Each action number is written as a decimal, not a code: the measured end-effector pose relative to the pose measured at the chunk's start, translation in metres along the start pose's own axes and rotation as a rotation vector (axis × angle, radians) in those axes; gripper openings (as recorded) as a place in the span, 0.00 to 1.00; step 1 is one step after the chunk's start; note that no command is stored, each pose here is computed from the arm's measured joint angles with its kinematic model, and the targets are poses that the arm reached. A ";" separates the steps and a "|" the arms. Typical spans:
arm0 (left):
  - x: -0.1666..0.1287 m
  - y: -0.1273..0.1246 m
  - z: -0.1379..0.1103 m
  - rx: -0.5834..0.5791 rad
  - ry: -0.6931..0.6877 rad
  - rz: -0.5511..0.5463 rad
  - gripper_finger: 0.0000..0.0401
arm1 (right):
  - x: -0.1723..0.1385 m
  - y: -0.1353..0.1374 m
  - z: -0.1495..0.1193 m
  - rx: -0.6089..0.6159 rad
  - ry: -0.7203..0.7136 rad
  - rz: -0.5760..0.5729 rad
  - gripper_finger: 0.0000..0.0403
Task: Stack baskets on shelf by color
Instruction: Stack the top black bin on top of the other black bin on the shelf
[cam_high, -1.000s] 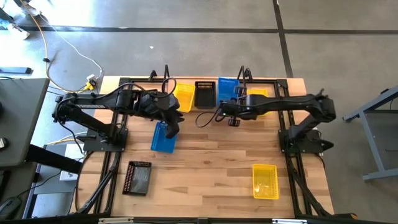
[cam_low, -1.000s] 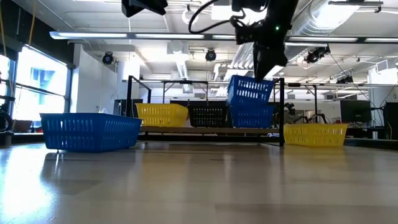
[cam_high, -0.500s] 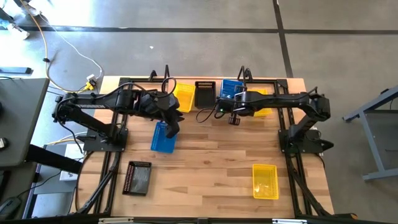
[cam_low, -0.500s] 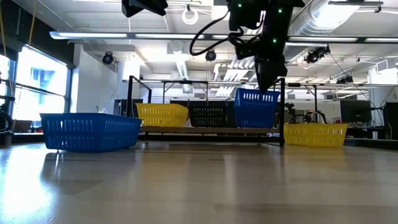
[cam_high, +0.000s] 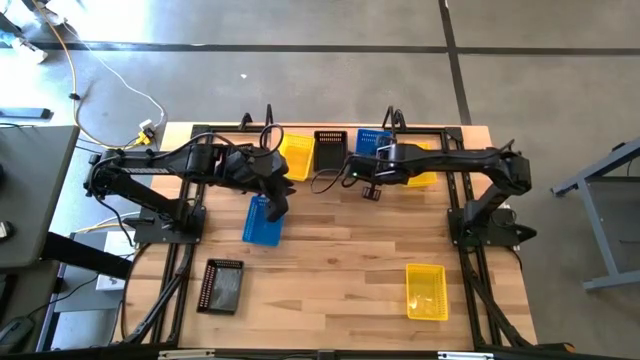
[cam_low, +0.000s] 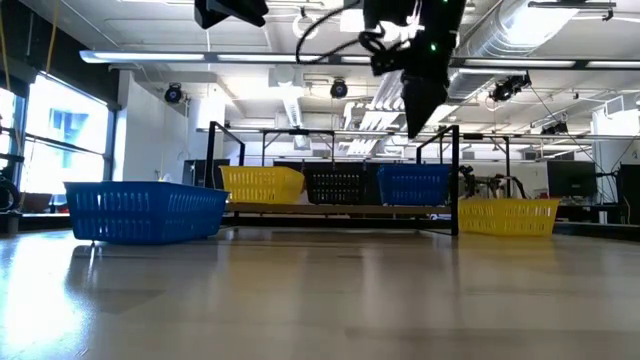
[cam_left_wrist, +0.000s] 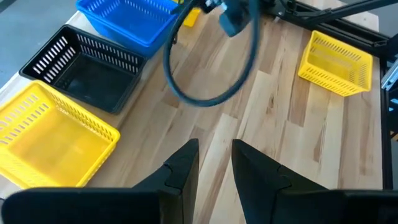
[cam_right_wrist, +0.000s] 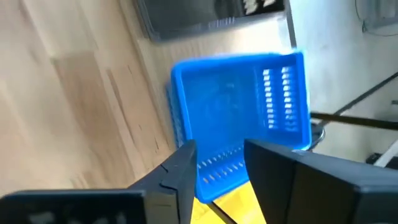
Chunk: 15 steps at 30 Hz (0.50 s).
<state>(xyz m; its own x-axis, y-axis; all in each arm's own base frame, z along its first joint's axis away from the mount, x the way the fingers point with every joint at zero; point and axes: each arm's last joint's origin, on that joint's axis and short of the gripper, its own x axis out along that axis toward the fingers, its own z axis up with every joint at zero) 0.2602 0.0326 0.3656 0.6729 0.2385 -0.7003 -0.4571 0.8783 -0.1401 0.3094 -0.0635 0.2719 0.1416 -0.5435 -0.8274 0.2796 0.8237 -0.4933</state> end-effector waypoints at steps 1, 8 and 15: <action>0.000 0.000 -0.001 0.001 0.007 -0.002 0.22 | -0.005 -0.001 0.002 0.019 -0.012 0.002 0.30; -0.022 0.006 -0.015 -0.001 0.091 0.015 0.22 | -0.043 -0.003 0.010 0.184 -0.030 0.114 0.31; -0.043 0.007 -0.041 0.138 0.204 0.155 0.22 | -0.071 0.000 0.016 0.270 -0.083 0.164 0.31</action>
<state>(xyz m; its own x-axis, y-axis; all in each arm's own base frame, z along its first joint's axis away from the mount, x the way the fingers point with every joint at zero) 0.2041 0.0112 0.3656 0.4640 0.2985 -0.8340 -0.4522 0.8894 0.0667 0.3146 -0.0278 0.3353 0.2796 -0.4274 -0.8597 0.4871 0.8348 -0.2565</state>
